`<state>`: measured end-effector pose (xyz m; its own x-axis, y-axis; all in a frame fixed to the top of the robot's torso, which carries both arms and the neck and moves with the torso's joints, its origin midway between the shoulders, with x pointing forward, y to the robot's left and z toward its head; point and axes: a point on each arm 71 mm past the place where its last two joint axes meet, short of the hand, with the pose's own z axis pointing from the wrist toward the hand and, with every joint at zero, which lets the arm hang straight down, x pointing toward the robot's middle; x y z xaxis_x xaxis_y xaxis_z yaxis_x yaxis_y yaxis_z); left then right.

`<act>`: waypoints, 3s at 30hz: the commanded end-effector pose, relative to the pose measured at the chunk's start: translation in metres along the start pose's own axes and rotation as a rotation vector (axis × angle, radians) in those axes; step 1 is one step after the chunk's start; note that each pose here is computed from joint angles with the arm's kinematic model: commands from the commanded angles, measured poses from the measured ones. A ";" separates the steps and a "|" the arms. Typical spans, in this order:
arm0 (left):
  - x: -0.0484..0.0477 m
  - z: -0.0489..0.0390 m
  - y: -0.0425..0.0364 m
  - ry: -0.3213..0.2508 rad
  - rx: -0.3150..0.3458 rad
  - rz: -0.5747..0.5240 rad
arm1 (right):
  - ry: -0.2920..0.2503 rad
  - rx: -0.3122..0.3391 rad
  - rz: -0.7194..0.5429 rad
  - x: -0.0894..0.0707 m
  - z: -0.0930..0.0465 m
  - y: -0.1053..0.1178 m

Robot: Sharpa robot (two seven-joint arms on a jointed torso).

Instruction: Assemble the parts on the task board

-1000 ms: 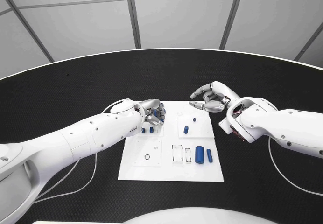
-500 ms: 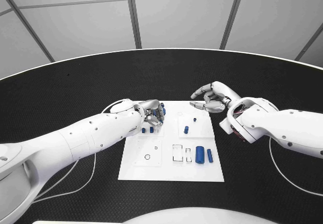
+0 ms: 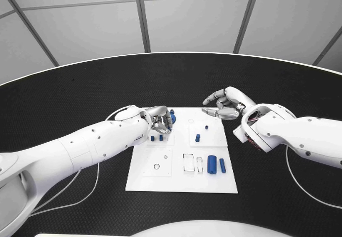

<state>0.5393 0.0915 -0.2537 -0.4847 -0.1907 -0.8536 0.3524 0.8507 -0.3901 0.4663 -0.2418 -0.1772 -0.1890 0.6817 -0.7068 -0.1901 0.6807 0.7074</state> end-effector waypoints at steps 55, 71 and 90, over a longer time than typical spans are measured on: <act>-0.0461 -0.0214 0.0301 -0.007 -0.082 0.016 | -0.002 0.003 -0.003 -0.001 0.001 -0.002; -0.0347 -0.0144 0.0280 0.030 -0.092 0.022 | -0.001 0.002 -0.002 -0.001 0.000 -0.001; -0.0283 -0.0127 0.0282 0.062 -0.104 0.025 | -0.001 0.001 -0.002 -0.001 0.000 -0.001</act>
<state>0.5528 0.1271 -0.2362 -0.5261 -0.1407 -0.8387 0.2817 0.9017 -0.3281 0.4667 -0.2434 -0.1775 -0.1876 0.6808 -0.7080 -0.1889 0.6823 0.7062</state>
